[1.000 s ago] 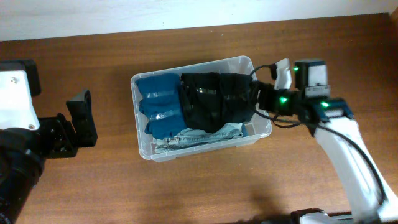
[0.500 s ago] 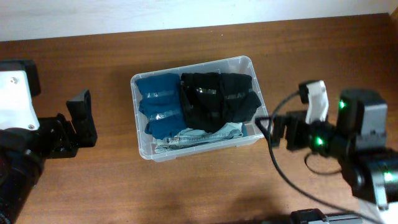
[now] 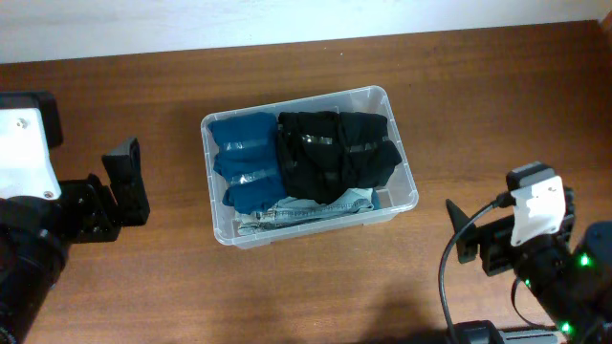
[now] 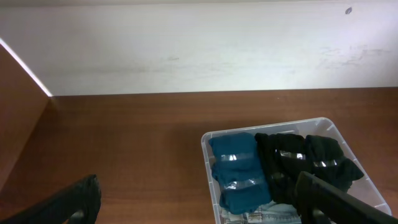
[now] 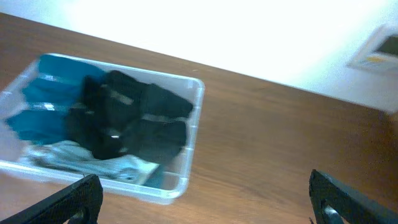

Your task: Pack container

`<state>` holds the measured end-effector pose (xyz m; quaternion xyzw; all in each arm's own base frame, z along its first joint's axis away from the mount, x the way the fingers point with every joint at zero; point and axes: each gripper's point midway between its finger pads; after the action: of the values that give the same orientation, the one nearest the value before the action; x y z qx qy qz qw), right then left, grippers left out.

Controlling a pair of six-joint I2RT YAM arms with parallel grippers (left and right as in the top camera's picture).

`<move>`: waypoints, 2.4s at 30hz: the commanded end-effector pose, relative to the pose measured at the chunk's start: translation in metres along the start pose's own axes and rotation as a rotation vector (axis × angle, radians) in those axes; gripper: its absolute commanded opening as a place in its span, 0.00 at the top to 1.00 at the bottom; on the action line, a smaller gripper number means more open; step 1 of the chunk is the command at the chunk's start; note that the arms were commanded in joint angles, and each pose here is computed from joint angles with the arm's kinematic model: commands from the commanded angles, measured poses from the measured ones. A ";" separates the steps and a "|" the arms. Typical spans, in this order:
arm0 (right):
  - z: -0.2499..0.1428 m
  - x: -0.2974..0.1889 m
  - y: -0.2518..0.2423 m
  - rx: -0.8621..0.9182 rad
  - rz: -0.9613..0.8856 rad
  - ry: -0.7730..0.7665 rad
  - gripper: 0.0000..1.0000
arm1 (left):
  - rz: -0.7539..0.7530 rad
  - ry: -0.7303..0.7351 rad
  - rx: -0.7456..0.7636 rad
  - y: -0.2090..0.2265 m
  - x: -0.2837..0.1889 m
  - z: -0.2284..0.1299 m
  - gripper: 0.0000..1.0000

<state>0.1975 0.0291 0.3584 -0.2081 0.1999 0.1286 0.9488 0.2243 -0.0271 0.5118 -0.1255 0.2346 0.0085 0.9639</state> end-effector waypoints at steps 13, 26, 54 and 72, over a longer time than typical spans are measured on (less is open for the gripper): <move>-0.129 0.058 0.025 -0.038 -0.179 -0.025 0.02 | 0.009 -0.012 -0.017 0.003 -0.002 0.002 0.00; -0.202 0.101 0.063 0.051 -0.090 0.040 0.02 | 0.009 -0.012 -0.017 0.003 -0.002 0.002 0.01; -0.236 0.116 0.076 0.060 -0.057 0.128 0.02 | 0.009 -0.012 -0.017 0.003 -0.002 0.002 0.01; -0.236 0.116 0.076 0.060 -0.057 0.128 0.02 | -0.032 0.004 0.073 -0.022 0.090 -0.005 0.00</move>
<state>0.1985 0.0103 0.0854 -0.1979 0.2592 0.0852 0.9415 0.2818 -0.0413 0.5101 -0.1296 0.1961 0.0051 0.9720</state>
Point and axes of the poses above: each gripper's point midway between its finger pads, its own x axis out along the fingers, its own y axis along the line the jaws close on, z = x × y, and after that the axes turned 14 degrees about -x, right-handed
